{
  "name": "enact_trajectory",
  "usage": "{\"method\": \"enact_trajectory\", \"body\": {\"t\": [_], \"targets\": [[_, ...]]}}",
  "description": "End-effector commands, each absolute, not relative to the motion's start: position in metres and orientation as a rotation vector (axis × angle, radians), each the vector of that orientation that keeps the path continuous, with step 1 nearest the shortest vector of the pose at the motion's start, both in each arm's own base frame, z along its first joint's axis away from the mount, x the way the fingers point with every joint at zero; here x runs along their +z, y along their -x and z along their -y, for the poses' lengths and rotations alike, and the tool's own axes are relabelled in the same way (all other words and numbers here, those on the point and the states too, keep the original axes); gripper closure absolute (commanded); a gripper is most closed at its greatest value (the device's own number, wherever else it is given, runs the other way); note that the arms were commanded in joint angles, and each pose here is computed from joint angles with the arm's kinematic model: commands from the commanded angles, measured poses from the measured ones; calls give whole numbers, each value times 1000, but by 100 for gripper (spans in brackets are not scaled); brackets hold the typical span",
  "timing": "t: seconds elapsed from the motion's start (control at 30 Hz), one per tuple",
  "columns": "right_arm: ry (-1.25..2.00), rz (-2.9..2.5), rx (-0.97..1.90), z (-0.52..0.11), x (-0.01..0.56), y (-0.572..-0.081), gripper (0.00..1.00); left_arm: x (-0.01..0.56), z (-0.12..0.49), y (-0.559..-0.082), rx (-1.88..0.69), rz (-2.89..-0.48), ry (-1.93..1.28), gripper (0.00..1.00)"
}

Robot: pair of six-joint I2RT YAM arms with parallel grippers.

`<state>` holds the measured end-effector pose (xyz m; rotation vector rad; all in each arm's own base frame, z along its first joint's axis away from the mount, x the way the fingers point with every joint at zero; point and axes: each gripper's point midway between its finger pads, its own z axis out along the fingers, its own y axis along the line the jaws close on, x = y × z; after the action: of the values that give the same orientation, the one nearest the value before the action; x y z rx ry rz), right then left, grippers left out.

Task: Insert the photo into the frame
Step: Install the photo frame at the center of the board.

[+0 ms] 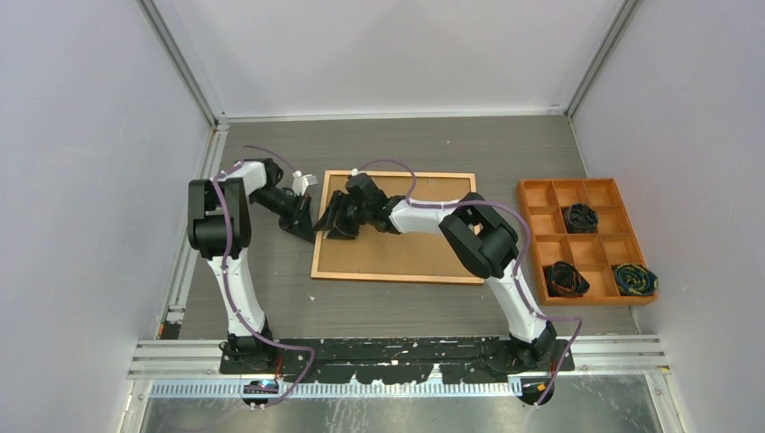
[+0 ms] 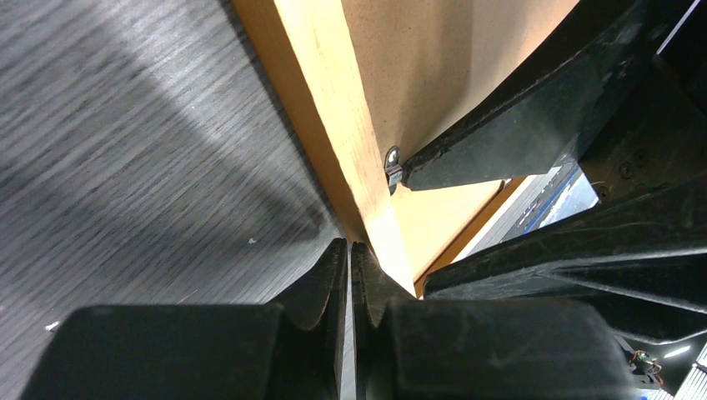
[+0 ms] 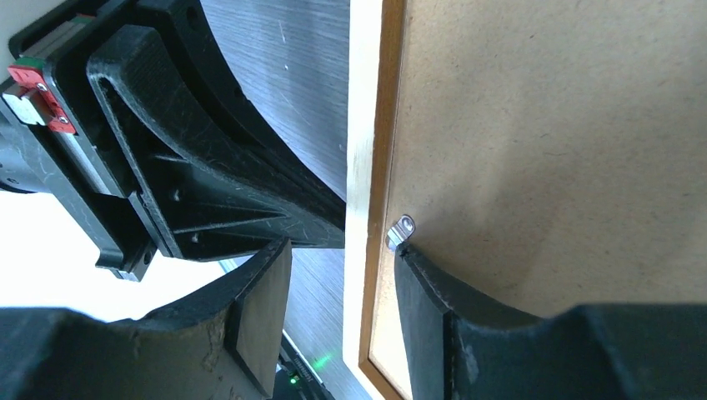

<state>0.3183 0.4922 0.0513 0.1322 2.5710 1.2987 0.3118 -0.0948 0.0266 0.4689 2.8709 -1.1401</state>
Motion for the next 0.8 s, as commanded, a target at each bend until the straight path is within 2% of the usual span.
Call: {"method": "enact_trajectory", "body": {"t": [0.0,0.63,0.77], "targets": [[-120,-2560,1342,-505,56,-315,46,27,96,-312,-1142,-2865,-466,93],[-144,-2549,1311,-509,45,-327,47,31,95,-310,-1127,-2859,-484,94],[-120,-2535,1325,-506,59,-324,47,33,95,-309,-1126,-2859,-491,94]]}}
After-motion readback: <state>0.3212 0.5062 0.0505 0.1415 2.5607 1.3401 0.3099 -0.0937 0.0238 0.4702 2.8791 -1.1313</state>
